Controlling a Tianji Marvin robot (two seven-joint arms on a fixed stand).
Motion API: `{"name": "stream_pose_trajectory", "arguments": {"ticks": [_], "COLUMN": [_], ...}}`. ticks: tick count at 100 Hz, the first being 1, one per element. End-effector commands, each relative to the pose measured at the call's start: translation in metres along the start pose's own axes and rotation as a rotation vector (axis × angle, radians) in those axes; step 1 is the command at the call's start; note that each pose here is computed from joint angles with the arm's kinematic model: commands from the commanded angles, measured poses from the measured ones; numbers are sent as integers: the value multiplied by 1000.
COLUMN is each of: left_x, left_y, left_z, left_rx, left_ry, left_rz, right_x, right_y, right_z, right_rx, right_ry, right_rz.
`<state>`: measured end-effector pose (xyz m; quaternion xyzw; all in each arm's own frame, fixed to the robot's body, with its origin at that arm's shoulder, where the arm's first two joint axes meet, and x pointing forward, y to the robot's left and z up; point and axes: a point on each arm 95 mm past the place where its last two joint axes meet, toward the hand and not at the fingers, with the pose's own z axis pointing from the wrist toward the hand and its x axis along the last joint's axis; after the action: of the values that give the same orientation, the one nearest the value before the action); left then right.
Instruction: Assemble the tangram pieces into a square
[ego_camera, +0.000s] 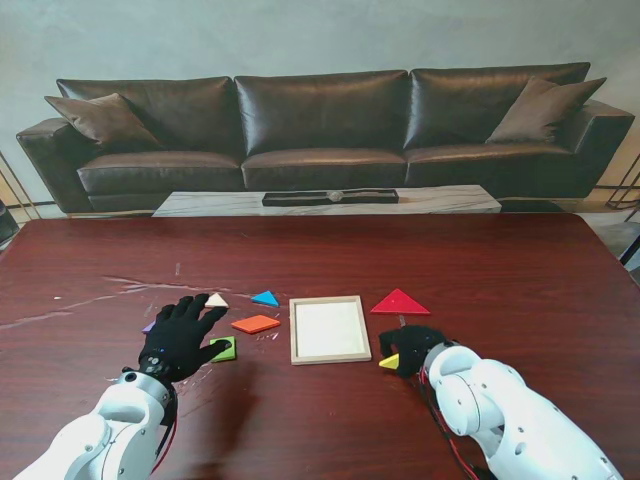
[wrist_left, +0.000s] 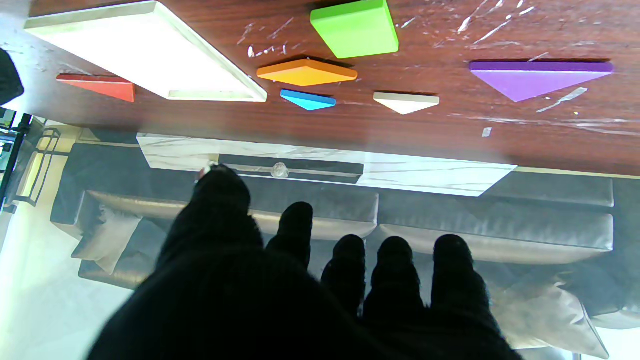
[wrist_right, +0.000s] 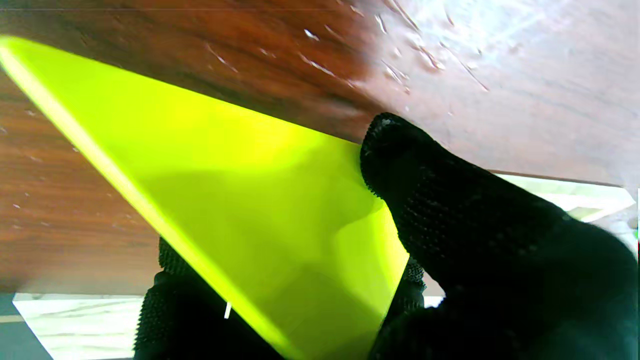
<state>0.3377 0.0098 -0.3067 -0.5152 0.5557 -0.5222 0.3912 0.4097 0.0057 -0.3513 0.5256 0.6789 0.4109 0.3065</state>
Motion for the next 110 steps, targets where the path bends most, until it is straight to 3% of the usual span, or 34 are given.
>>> {"name": "stream_pose_trajectory", "arguments": {"ticks": [1, 24, 41, 78, 110], "left_x": [2, 1, 0, -4, -5], "left_y": [0, 0, 0, 2, 2], "left_z": [-1, -1, -3, -10, -14], "left_rx": [0, -3, -1, 7, 5], "left_ry": [1, -1, -8, -31, -44], "left_rz": [-3, 0, 2, 3, 7], "right_x": [13, 36, 54, 79, 89], "right_y": [15, 50, 62, 51, 39], "right_z": [0, 10, 30, 76, 89], "right_rx": [-30, -78, -74, -51, -28], "right_ry": [34, 101, 168, 269, 302], "right_rz": [-9, -42, -38, -6, 29]}}
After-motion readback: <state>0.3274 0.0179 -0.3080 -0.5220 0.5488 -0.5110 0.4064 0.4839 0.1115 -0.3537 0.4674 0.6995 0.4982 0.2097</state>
